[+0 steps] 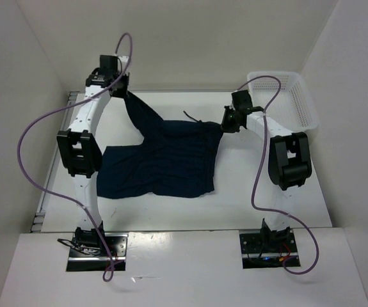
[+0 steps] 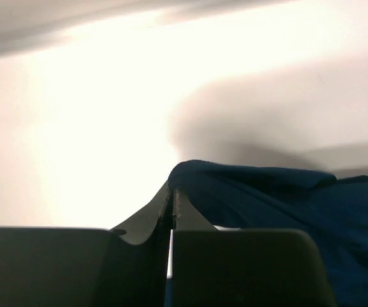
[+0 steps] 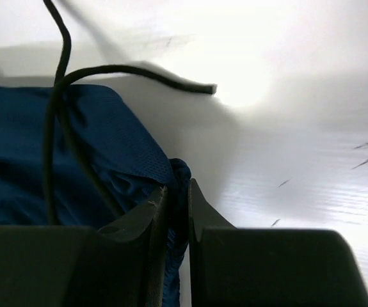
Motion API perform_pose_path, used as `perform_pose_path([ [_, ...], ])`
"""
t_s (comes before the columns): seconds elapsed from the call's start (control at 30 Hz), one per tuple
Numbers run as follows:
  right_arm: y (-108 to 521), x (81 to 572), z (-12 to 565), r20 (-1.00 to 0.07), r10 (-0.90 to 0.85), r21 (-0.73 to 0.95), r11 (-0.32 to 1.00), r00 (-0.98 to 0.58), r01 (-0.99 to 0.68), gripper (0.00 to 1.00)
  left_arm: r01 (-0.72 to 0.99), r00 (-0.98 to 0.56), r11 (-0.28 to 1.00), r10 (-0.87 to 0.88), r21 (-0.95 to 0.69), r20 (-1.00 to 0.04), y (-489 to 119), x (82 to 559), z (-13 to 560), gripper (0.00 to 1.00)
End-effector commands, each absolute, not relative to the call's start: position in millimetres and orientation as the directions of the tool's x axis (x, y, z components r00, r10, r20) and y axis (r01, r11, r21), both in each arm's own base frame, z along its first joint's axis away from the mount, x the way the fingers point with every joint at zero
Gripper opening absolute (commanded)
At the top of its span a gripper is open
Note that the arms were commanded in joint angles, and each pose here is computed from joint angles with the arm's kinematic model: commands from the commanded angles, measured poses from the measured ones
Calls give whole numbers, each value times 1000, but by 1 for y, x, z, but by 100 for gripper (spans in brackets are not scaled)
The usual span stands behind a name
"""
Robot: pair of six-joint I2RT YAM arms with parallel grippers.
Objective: Fold and stack the shorts
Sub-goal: Flatten the shorts out
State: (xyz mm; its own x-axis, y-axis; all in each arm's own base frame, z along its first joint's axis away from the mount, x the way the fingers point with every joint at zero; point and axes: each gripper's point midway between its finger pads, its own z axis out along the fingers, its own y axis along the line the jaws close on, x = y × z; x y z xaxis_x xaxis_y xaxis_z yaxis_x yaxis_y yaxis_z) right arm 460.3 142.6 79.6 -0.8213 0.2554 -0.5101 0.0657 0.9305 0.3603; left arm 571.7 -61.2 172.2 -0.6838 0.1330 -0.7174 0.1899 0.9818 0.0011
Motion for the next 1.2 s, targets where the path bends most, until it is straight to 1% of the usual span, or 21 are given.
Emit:
perform_pose_path([
  [0.0,132,490,147,-661,253,361,932,-706,-4,0,46,-515,993,115,107,-849,-28,585,266,0],
  [0.13,134,494,164,-690,258,374,927,-676,-28,0,-62,-426,988,103,143,-899,-6,588,302,0],
  [0.27,134,496,203,-758,254,373,924,-600,-79,0,-111,-406,981,101,159,-908,2,586,313,0],
  [0.3,133,494,204,-758,254,373,924,-600,-80,0,-109,-415,981,102,161,-904,3,581,314,0],
  [0.33,134,494,209,-769,257,375,923,-585,-87,0,-89,-444,983,104,159,-890,0,579,304,0],
  [0.43,135,491,201,-775,259,380,919,-576,-99,0,-22,-607,986,116,162,-786,-5,555,239,0],
  [0.47,136,487,192,-759,263,390,916,-596,-93,0,-4,-689,985,122,171,-715,-4,537,197,0],
  [0.6,141,474,150,-673,258,414,908,-693,-63,0,29,-787,985,129,172,-604,-3,496,134,0],
  [0.63,140,470,138,-651,254,410,911,-715,-49,0,44,-835,984,132,174,-534,-2,473,104,0],
  [0.7,140,466,125,-623,249,404,914,-741,-33,0,64,-878,984,135,166,-459,-2,447,83,1],
  [0.73,141,463,121,-613,247,408,912,-750,-34,0,79,-905,984,137,158,-403,-2,428,67,4],
  [0.77,141,463,122,-609,255,414,910,-751,-27,0,90,-919,986,138,144,-369,-4,415,62,13],
  [0.83,142,460,113,-593,252,417,909,-765,-24,0,103,-929,987,139,121,-344,-7,404,57,38],
  [0.9,142,460,113,-593,252,417,909,-765,-24,0,93,-916,989,130,114,-379,-5,412,69,53],
  [0.93,142,460,109,-587,251,416,909,-770,-21,0,96,-902,990,129,100,-412,-9,420,81,63],
  [0.97,143,459,110,-584,249,421,907,-772,-26,0,88,-887,992,119,88,-446,-7,430,92,66],
  [1.0,143,459,110,-584,249,421,906,-773,-26,0,104,-842,993,116,54,-526,-16,452,122,67],
  [1.03,143,459,110,-584,249,421,906,-773,-26,0,106,-820,994,108,35,-563,-17,465,133,69],
  [1.07,143,459,110,-584,249,421,906,-773,-26,0,118,-797,993,107,21,-595,-21,480,140,71],
  [1.13,145,458,106,-575,247,426,904,-780,-27,0,155,-763,988,105,-22,-638,-33,501,152,72],
  [1.17,145,458,106,-575,247,426,904,-780,-27,0,164,-747,986,104,-30,-657,-36,522,153,72],
])
